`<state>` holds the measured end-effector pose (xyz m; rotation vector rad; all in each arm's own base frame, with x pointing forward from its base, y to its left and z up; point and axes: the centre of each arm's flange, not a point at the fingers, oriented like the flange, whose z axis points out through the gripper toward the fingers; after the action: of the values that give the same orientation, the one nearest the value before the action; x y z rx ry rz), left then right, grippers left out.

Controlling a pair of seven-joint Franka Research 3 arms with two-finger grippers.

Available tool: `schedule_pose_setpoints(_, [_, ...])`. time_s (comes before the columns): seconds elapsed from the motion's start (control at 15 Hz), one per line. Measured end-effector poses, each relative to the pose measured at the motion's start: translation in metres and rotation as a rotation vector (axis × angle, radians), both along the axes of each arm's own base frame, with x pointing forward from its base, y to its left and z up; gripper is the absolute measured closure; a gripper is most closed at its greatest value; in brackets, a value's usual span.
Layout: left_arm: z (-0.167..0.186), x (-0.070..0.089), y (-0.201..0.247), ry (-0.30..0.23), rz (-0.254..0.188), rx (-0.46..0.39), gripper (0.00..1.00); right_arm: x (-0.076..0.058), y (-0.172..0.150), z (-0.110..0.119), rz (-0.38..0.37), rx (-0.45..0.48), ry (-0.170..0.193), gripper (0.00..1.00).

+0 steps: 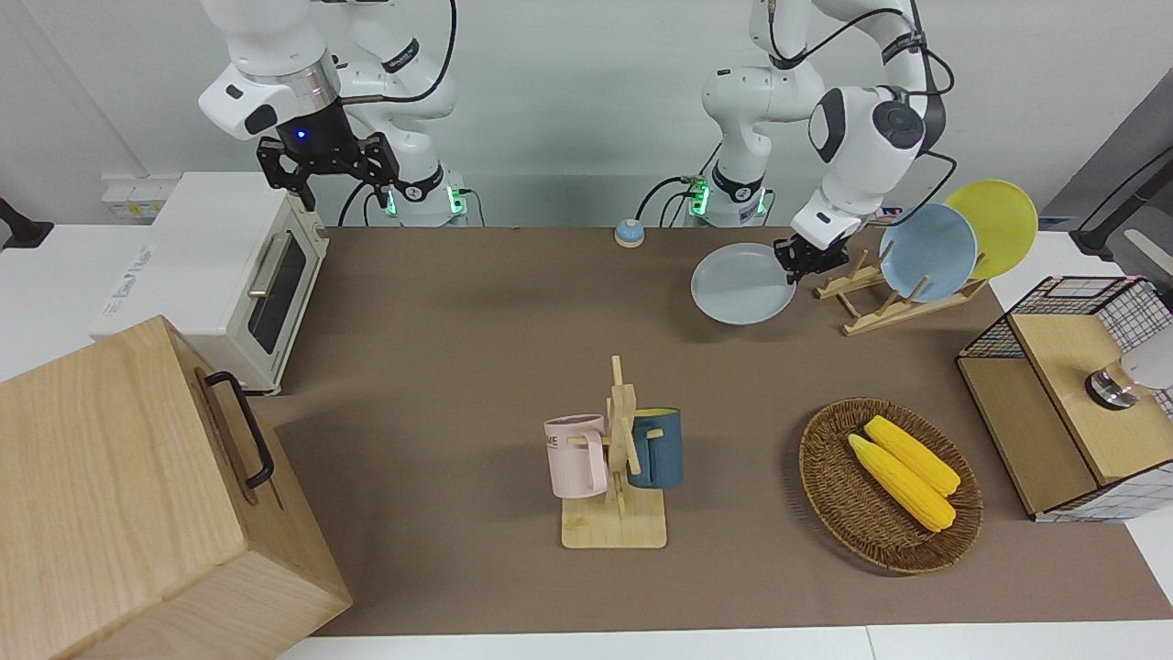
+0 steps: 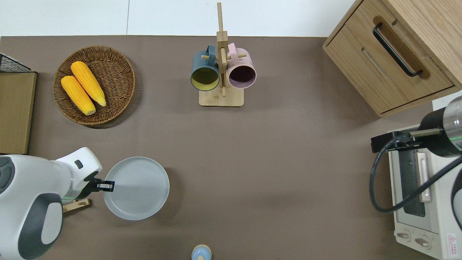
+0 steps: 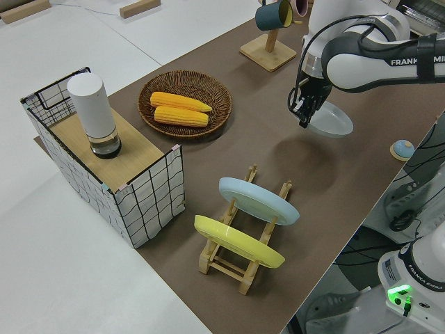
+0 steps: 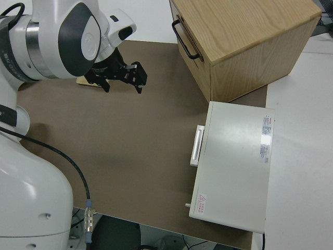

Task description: Pick gray plate from table and place it on lower plate rack with left arm

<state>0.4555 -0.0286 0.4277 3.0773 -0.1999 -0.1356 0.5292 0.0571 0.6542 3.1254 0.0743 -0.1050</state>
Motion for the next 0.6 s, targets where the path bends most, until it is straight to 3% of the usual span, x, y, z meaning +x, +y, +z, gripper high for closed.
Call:
schedule_pose_setpoints(0.27, [0.071,0.013,0.013,-0.004,0.024,-0.012,0.97,0.0,0.0,0.0,0.0,0.0,0.0,0.01])
schedule_pose_setpoints(0.6, [0.134,0.015,0.015,-0.007,0.02,-0.016,0.97,0.0,0.0,0.0,0.0,0.0,0.0,0.01])
